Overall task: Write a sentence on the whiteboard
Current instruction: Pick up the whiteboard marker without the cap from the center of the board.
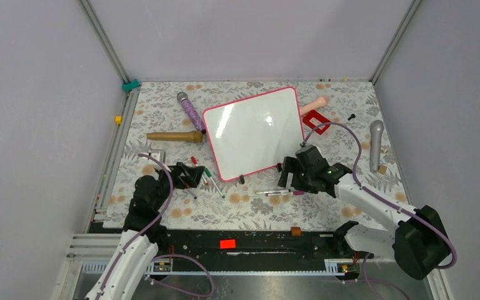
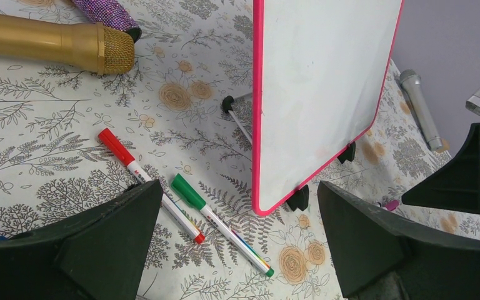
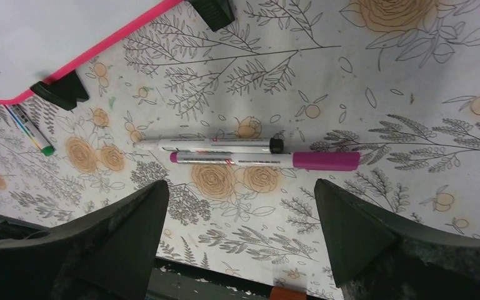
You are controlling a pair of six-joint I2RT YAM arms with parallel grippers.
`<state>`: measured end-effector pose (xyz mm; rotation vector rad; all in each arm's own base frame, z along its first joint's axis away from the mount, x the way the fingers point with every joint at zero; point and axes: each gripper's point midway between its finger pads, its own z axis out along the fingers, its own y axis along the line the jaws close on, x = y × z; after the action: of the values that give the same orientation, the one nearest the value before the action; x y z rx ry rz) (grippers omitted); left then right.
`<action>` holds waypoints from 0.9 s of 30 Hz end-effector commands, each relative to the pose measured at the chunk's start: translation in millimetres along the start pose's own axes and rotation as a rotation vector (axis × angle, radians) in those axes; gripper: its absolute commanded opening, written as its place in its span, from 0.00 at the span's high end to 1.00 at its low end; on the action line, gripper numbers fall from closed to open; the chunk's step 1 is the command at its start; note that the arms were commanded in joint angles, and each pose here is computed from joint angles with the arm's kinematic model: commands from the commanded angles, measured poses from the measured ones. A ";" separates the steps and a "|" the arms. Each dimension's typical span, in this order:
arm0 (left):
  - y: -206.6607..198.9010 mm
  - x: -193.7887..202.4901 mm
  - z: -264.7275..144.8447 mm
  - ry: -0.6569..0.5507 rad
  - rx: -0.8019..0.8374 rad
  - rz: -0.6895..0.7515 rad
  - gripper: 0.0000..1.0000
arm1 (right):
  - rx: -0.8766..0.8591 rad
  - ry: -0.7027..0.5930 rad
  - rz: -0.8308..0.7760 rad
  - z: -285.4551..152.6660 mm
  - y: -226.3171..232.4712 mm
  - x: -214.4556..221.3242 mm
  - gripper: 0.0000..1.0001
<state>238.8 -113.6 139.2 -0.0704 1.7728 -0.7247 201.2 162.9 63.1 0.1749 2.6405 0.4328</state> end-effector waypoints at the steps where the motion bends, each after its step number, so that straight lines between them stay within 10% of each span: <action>1: -9.2 -10.8 0.5 -0.041 0.045 0.020 0.01 | -0.070 -0.042 0.067 3.5 22.8 -12.6 0.06; 27: -6.6 -10.5 0.8 -0.038 0.027 0.009 0.01 | 0.177 -0.226 0.669 18.3 46.8 -17.8 0.44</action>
<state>238.7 -113.5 138.9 -0.0717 1.7744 -0.7248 223.9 224.7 74.5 0.9420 2.4320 0.4446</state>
